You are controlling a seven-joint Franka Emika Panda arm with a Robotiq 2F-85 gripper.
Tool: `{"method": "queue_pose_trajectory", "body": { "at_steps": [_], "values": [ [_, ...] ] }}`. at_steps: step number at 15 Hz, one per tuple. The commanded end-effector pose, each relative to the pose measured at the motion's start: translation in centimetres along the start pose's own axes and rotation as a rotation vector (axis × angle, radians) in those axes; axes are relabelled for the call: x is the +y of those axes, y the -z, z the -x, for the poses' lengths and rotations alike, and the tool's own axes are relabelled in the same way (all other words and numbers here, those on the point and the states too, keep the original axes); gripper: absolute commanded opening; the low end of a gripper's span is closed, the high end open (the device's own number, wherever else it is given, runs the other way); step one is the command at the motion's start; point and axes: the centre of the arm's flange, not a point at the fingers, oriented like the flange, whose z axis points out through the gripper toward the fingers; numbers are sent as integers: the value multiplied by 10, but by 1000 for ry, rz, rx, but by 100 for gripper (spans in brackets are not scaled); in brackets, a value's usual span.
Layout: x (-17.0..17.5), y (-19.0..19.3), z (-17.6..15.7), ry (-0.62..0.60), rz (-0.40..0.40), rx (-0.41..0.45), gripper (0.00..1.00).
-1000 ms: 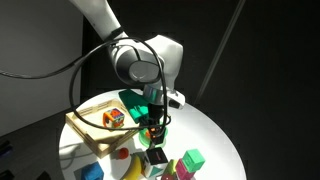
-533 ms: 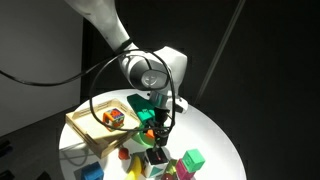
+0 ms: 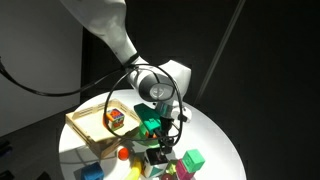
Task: Move the orange and white blocks onto the tray
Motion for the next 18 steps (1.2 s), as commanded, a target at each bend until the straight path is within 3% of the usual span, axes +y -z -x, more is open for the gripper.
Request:
{"method": "queue_pose_trajectory", "body": {
  "at_steps": [1, 18],
  "values": [
    [4, -8, -22, -54, -10, -10, 100],
    [3, -35, -28, -178, 14, -14, 100]
  ]
}}
